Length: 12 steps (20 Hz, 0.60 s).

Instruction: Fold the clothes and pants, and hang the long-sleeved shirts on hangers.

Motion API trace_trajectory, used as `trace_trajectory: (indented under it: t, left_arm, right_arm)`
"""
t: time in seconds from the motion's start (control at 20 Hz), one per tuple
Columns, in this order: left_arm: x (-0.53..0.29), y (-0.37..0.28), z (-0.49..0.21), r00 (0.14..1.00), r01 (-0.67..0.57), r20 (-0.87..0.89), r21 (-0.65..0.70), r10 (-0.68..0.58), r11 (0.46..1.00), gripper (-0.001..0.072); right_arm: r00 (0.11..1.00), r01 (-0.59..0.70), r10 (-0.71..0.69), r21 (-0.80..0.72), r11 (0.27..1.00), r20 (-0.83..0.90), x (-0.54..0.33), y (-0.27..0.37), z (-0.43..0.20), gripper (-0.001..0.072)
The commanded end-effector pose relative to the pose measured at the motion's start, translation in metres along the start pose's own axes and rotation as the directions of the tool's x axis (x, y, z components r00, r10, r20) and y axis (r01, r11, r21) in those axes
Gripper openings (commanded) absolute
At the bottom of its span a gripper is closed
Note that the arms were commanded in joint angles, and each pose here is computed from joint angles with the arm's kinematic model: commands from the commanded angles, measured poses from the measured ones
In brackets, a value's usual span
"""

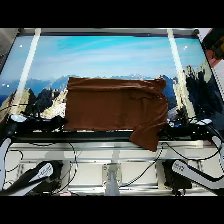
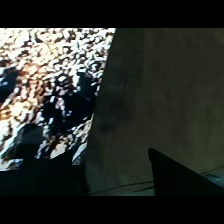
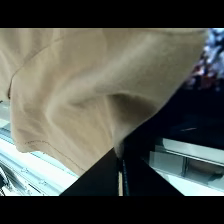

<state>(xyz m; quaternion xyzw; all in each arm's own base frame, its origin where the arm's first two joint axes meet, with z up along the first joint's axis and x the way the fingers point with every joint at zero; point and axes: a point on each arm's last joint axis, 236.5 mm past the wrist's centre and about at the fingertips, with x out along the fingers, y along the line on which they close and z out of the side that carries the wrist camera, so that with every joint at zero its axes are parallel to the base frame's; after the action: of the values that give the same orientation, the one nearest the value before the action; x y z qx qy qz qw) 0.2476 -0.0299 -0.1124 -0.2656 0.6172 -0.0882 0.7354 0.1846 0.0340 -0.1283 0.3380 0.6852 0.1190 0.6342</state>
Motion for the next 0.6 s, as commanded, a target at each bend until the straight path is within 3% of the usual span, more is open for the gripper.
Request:
trace_trajectory:
  t: [0.0,0.15,0.25,0.35,0.45,0.55]
  left_arm:
    - [0.018,-0.003,-0.011,0.997,0.032,-0.067,-0.049,-0.035,0.998,0.0484]
    - [0.026,-0.006,-0.018,0.992,0.064,-0.104,-0.095,-0.074,0.993,0.0272]
    - [0.026,-0.006,-0.017,0.992,0.071,-0.104,-0.038,-0.074,0.997,0.0263]
    - [0.025,-0.006,-0.014,0.993,0.072,-0.098,-0.017,-0.073,0.997,0.0146]
    - [0.022,-0.008,-0.005,0.994,0.073,-0.082,-0.005,-0.073,0.997,0.0108]
    - [0.014,-0.013,0.008,0.995,0.081,-0.065,0.021,-0.079,0.996,0.0012]
  right_arm:
    - [1.0,0.008,-0.008,-0.001,1.0,0.01,0.0,-0.002,0.003,0.0014]
    - [1.0,0.006,-0.006,0.0,1.0,0.01,0.0,-0.001,0.002,0.0014]
    - [1.0,0.004,-0.004,0.0,1.0,0.008,0.0,-0.001,0.002,0.0015]
    - [1.0,-0.001,0.001,-0.001,1.0,0.006,-0.001,0.001,0.002,0.0014]
    - [1.0,-0.013,0.013,-0.016,1.0,0.005,-0.007,0.006,0.007,0.0014]
    - [1.0,-0.024,0.025,-0.041,0.999,0.002,-0.017,0.013,0.013,0.0014]
